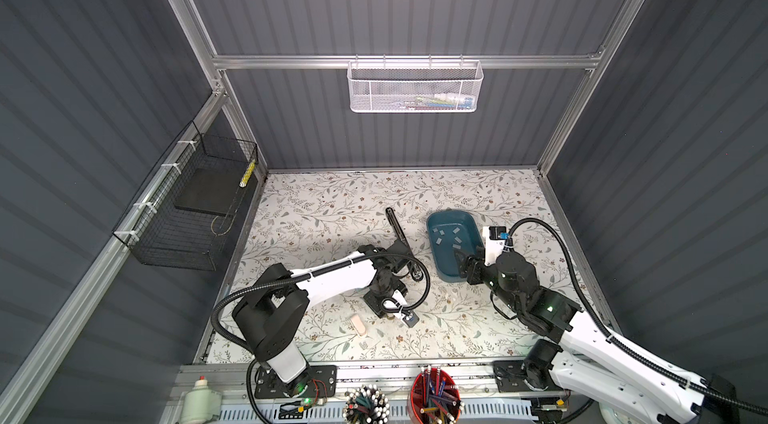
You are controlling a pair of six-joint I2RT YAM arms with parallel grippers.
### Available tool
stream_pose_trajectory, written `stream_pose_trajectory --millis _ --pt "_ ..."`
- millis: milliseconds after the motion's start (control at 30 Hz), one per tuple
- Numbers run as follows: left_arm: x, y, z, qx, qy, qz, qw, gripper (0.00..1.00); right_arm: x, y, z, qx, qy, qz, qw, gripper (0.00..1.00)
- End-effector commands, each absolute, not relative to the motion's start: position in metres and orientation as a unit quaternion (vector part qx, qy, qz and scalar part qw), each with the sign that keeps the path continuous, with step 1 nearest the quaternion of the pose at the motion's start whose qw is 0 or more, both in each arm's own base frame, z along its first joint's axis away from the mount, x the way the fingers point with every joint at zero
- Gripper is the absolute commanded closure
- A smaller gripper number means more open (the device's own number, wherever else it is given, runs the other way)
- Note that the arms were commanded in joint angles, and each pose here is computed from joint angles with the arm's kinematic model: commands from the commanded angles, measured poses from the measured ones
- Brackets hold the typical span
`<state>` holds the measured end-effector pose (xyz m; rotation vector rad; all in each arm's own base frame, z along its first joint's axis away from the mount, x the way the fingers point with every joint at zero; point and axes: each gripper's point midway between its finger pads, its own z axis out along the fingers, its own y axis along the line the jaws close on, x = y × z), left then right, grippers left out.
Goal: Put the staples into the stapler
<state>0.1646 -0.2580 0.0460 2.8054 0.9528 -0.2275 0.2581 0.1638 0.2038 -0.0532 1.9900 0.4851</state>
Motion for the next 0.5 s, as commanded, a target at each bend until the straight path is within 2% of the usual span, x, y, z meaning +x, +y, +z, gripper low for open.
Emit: stream_pose_trajectory --millis 0,100,167,200,267,467 --pt "0.16 -0.261 0.043 0.941 0.317 -0.091 0.077 0.43 0.258 0.16 0.2 -0.016 0.832 0.199 0.518 0.26" --pt "0.164 -0.261 0.044 0.94 0.321 -0.083 0.076 0.5 0.258 0.159 0.2 -0.013 0.832 0.196 0.518 0.26" --pt "0.168 -0.262 0.048 0.939 0.326 -0.076 0.082 0.57 0.259 0.156 0.201 -0.004 0.83 0.194 0.523 0.22" --pt "0.172 -0.262 0.052 0.936 0.333 -0.07 0.089 0.63 0.261 0.153 0.202 0.007 0.828 0.192 0.527 0.17" --pt "0.18 -0.266 0.064 0.928 0.346 -0.067 0.12 0.8 0.261 0.149 0.205 0.024 0.822 0.195 0.535 0.12" --pt "0.209 -0.285 0.133 0.873 0.385 -0.081 0.288 0.84 0.255 0.15 0.226 0.039 0.801 0.244 0.546 0.06"
